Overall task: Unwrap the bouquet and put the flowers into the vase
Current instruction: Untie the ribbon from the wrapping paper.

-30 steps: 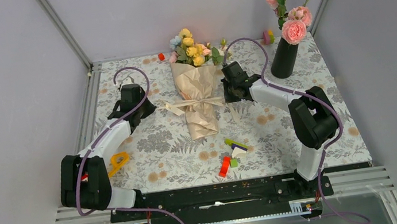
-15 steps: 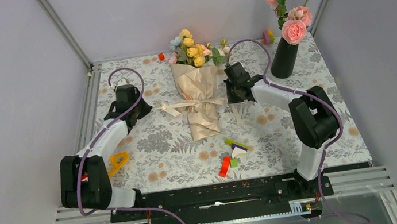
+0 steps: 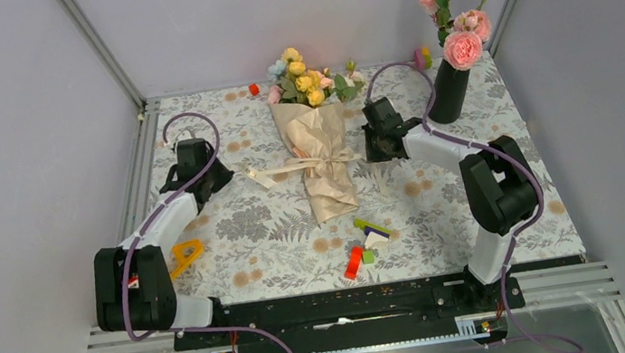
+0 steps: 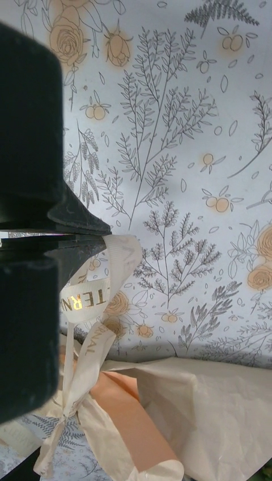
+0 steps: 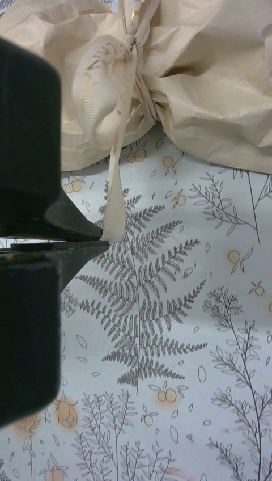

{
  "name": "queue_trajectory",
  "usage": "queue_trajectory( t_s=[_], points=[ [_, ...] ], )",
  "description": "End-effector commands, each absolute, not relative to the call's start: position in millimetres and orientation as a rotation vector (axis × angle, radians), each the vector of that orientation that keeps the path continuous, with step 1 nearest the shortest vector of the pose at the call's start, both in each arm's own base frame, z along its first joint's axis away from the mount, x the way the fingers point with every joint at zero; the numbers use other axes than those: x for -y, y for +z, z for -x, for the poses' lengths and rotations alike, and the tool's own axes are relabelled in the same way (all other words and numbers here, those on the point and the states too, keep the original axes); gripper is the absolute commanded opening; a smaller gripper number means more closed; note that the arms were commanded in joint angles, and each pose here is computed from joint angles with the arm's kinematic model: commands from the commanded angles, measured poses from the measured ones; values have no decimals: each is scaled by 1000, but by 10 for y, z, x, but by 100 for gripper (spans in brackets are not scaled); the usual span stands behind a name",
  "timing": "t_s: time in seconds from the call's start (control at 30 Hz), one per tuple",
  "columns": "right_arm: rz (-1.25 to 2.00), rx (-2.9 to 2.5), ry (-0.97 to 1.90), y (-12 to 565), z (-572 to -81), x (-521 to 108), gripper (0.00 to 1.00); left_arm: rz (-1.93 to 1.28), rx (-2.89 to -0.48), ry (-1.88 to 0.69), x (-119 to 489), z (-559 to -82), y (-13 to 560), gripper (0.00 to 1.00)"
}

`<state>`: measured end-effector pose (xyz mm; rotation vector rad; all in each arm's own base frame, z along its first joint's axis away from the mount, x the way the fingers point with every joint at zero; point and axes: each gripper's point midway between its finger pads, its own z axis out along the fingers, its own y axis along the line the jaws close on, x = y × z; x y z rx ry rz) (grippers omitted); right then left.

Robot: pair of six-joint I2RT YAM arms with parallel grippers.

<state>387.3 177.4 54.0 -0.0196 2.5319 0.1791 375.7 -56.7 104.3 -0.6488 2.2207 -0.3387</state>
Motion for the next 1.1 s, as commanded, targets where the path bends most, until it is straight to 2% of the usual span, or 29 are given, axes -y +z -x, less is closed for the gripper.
queue_trajectory(
  t_s=[0.0,1.07],
  points=[
    [-29,-2481,118,733,-3929,-1535,0,691,-2111,-349,419,-3827,1251,0],
    [-222,-2457,78,826,-3870,-852,0,852,-2019,-392,-4,-3731,1376,0]
  ],
)
